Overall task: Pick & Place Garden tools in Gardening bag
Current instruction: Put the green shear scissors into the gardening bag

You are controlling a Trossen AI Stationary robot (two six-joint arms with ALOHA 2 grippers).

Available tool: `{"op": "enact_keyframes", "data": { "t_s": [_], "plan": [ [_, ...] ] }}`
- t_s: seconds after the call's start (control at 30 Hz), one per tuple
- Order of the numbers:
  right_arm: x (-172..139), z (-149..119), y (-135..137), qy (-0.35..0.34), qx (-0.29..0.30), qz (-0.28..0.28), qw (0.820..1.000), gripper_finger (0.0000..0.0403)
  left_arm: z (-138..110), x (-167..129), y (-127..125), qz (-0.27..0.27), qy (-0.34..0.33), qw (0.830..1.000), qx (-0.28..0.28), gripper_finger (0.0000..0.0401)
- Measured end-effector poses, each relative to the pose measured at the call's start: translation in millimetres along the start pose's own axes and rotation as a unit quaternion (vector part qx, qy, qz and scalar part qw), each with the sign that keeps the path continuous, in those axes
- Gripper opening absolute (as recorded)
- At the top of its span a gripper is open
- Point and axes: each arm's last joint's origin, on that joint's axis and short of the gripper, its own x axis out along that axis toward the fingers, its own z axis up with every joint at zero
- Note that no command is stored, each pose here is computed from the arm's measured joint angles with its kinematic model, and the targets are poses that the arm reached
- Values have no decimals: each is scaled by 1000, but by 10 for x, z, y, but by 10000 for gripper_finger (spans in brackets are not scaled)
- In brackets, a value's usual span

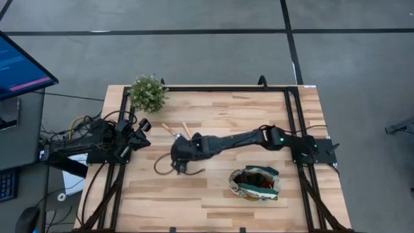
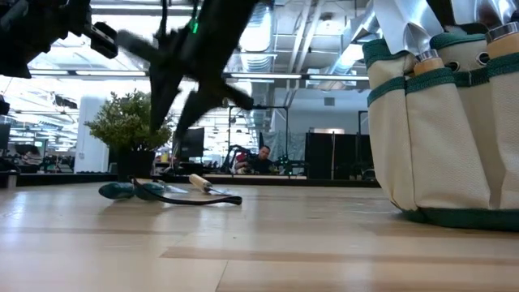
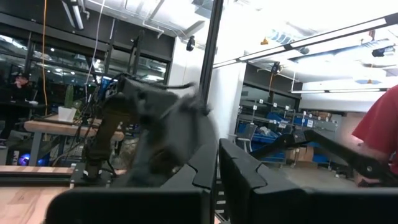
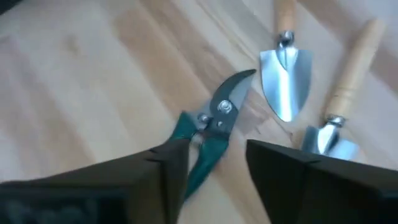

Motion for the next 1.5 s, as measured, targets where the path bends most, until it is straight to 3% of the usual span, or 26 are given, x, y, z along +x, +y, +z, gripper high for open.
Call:
{"op": "enact_keyframes", "data": {
  "t_s": [0.2, 0.47, 0.63, 1.0, 1.13, 1.4, 1.5],
  "plan": [
    [425, -72, -72, 22, 61, 5, 998, 223, 0, 0, 0, 0, 0, 1000, 0, 17],
    [443, -20, -122, -9, 53, -25, 998, 206, 0, 0, 0, 0, 0, 1000, 0, 17],
    [562, -7, -179, 13, 57, -3, 998, 195, 0, 0, 0, 0, 0, 1000, 0, 17],
    [733, -118, -161, 48, 78, 17, 996, 236, 0, 0, 0, 0, 0, 1000, 0, 17],
    [710, -133, -172, 53, 62, 5, 997, 195, 0, 0, 0, 0, 0, 1000, 0, 17],
    [701, -199, -132, 101, 47, 41, 993, 42, 0, 0, 0, 0, 0, 1000, 0, 17],
    [687, -230, -104, 105, 40, 41, 993, 33, 0, 0, 0, 0, 0, 1000, 0, 17]
  ]
}}
